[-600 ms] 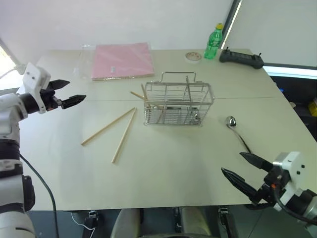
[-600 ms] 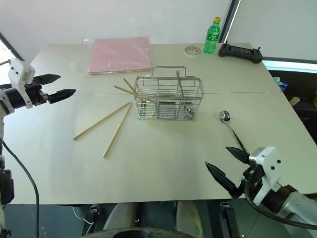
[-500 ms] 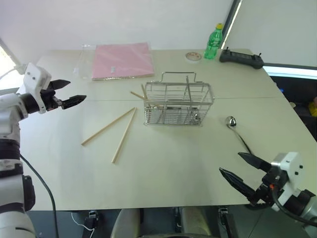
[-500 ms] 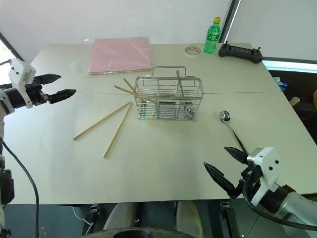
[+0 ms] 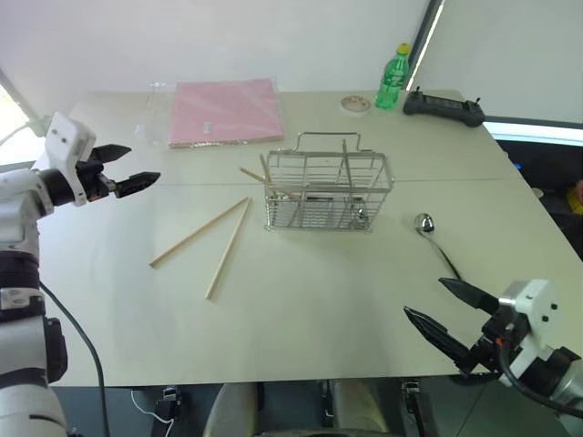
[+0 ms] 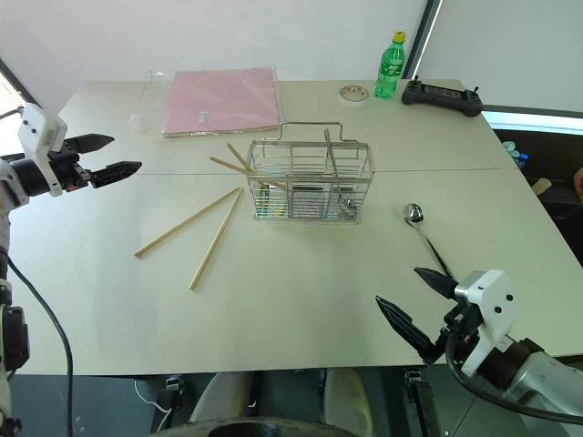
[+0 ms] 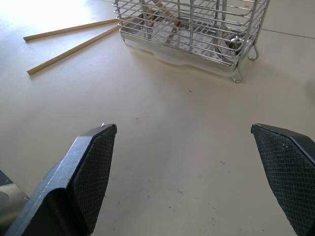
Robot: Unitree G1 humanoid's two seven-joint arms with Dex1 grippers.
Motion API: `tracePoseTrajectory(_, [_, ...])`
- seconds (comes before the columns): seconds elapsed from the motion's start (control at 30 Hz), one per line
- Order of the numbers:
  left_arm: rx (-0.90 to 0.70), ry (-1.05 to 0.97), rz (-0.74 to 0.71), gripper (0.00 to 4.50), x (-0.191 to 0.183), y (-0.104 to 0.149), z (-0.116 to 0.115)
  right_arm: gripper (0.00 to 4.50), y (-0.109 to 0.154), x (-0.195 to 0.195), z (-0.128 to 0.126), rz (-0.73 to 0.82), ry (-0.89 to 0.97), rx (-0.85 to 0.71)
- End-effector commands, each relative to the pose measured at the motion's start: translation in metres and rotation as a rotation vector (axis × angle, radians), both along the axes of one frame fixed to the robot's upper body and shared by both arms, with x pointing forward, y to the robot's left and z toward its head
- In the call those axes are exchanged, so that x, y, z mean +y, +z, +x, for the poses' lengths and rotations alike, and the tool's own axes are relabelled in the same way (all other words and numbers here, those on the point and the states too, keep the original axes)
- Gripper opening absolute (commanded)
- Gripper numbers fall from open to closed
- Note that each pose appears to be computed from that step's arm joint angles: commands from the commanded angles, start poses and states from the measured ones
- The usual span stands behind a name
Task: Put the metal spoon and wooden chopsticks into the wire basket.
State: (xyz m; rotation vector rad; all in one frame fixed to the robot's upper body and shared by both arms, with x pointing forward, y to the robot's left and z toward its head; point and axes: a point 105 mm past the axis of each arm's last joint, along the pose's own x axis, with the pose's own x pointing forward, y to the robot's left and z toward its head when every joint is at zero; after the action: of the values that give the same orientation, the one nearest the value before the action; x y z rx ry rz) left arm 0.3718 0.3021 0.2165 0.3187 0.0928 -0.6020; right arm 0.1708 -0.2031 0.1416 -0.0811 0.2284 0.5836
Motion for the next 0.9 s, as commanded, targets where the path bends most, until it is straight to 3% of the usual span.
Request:
tracePoseTrajectory(0.03, [-0.046,-0.009,0.004,4.50,-0.001,0.017,0.000,4.49,0.005,-0.001,0.000,-0.017,0.010,-0.029])
tracePoseTrajectory(0.17, [0.002,-0.088,0.020,4.50,-0.015,0.013,-0.007,4.49,0.007,-0.010,0.005,-0.054,0.013,-0.035])
tracePoseTrajectory(0.3, [0.108,-0.226,0.068,4.50,-0.033,0.006,-0.029,4.49,0.017,-0.031,0.023,-0.106,-0.056,-0.074])
tracePoseTrajectory(0.53, [0.154,-0.433,0.001,4.50,-0.079,0.021,-0.062,4.49,0.026,-0.062,0.056,-0.173,-0.135,-0.095])
tracePoseTrajectory(0.9, [0.196,-0.728,-0.025,4.50,-0.146,0.036,-0.118,4.49,0.008,-0.063,0.104,-0.174,-0.076,0.012])
